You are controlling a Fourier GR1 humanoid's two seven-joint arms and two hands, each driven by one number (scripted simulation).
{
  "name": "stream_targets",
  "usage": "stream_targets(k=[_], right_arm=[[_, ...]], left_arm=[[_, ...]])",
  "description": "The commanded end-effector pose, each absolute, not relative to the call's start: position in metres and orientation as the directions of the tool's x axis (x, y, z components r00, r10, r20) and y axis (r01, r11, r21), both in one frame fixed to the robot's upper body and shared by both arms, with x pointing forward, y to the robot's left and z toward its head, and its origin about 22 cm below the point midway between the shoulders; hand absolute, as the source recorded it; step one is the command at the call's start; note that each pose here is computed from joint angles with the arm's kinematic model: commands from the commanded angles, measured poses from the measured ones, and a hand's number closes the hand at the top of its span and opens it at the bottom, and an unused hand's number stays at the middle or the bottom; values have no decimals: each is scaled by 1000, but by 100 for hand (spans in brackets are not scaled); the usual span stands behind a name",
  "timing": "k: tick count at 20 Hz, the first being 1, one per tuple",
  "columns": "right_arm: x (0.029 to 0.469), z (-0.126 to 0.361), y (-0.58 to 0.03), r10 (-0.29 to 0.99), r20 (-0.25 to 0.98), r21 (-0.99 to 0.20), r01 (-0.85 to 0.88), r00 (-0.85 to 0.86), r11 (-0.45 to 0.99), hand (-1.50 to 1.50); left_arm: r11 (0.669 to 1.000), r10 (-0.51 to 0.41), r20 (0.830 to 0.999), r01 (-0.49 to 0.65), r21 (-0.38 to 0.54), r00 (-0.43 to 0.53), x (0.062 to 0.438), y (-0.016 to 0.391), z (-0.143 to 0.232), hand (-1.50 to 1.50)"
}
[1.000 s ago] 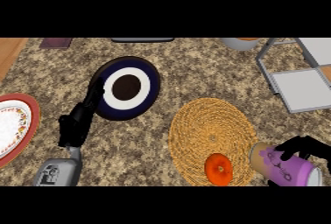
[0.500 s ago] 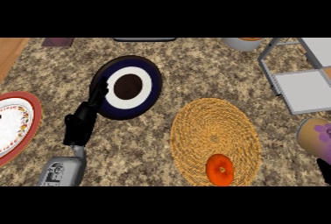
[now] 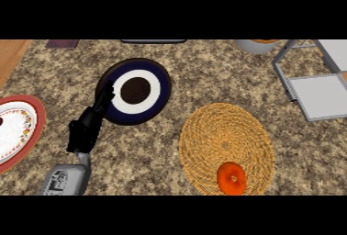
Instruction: Pick the can from the placemat and place it in the tiered shelf
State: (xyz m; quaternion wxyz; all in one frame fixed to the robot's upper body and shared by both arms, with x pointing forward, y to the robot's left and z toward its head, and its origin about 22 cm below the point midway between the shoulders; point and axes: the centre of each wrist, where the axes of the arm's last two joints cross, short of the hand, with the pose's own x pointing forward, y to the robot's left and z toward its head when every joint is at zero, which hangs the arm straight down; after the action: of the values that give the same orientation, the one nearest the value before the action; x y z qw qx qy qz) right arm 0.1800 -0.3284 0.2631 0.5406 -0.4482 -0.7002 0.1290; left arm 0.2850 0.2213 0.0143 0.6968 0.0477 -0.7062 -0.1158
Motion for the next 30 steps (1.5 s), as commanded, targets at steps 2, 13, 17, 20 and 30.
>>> stream_targets(k=[2,13,17,20,30], right_arm=[[188,306,-338,760,649,-638,544,-1,546,150],[234,311,-400,796,605,-617,639,10,460,150],[265,317,-385,836,548,-645,646,17,409,150],[280,311,-378,860,509,-653,667,36,359,150],[324,273,-415,925,381,-669,689,-1,277,150]], left_arm=[[970,-223,975,96,224,-17,294,223,31,0],[968,-236,971,83,238,-32,291,234,18,0],[966,-224,974,126,226,-35,278,230,18,0],[965,-238,971,103,240,-33,308,225,16,0],[968,-226,974,110,227,-25,280,209,16,0]])
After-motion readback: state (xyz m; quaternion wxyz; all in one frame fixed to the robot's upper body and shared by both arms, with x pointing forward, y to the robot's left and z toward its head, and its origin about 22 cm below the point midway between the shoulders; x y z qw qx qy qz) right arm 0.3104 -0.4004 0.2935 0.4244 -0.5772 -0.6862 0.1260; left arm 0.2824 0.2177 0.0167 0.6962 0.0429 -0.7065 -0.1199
